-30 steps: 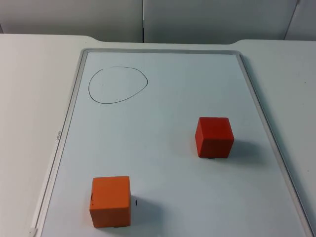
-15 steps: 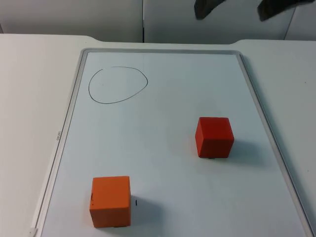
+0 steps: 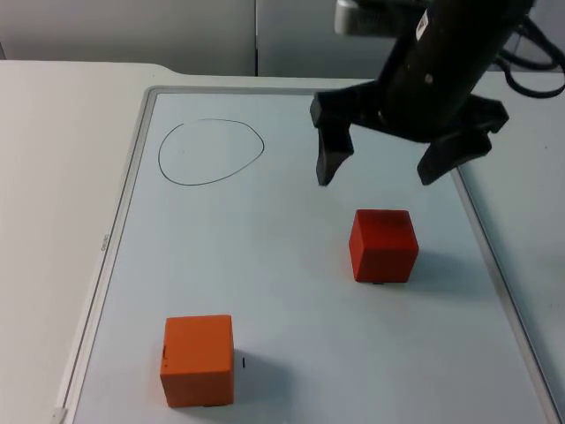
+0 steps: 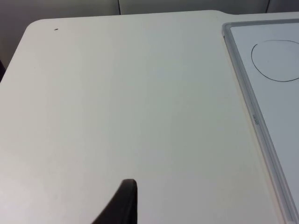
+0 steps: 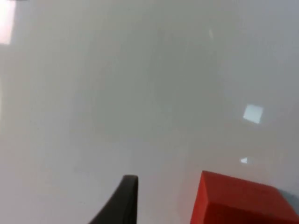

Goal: Pick up one cube with the left hand and another cube with the right hand. First place the cube in the right hand at the target position, then stack the cube in the left hand on top.

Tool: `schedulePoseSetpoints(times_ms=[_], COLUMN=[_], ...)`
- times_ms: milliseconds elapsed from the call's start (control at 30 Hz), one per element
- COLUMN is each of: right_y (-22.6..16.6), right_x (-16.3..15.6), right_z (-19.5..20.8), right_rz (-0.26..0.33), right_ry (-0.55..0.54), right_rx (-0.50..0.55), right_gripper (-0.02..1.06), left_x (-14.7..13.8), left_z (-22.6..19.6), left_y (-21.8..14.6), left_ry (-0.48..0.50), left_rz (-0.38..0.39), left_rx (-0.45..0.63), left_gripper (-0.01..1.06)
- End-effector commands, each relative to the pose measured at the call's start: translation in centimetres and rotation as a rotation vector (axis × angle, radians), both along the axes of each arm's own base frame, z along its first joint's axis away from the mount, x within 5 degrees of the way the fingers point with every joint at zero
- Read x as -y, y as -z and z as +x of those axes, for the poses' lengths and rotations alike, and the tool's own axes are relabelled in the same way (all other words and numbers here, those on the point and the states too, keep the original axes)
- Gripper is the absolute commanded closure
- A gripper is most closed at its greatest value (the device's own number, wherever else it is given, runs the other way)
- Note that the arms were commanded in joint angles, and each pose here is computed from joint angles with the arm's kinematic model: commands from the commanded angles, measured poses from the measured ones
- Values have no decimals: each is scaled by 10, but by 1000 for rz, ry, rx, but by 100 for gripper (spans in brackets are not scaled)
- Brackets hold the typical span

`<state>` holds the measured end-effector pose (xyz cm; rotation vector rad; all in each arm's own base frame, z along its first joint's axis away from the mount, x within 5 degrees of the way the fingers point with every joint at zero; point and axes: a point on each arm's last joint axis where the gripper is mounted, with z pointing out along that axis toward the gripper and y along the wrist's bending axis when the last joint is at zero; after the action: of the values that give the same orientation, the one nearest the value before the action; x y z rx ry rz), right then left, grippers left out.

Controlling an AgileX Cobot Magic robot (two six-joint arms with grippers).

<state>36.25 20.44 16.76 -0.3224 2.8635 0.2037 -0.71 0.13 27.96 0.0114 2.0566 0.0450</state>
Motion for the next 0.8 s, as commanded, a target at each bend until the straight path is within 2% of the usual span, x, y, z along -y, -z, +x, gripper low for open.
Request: schedulePoseSetpoints(times_ms=[0,167,500,767], right_y=[6,22,25,26], right_x=[-5,-10,-8,-9], right_z=[-1,-5,-11,-10], right_rz=[0,-23,-52,-47], right_ry=[0,-8,29,51], right_rx=[-19,-73,-139,-137], right_gripper=[4,5,5,6], left_x=[1,1,1,1], left_z=[0,0,0,0], left_y=[0,0,0,0], left_ry=[-3,-1,-1,-1], left_rz=[-8,-8,-8,-8], left_rx=[7,7,7,7], left_gripper=[0,0,0,0])
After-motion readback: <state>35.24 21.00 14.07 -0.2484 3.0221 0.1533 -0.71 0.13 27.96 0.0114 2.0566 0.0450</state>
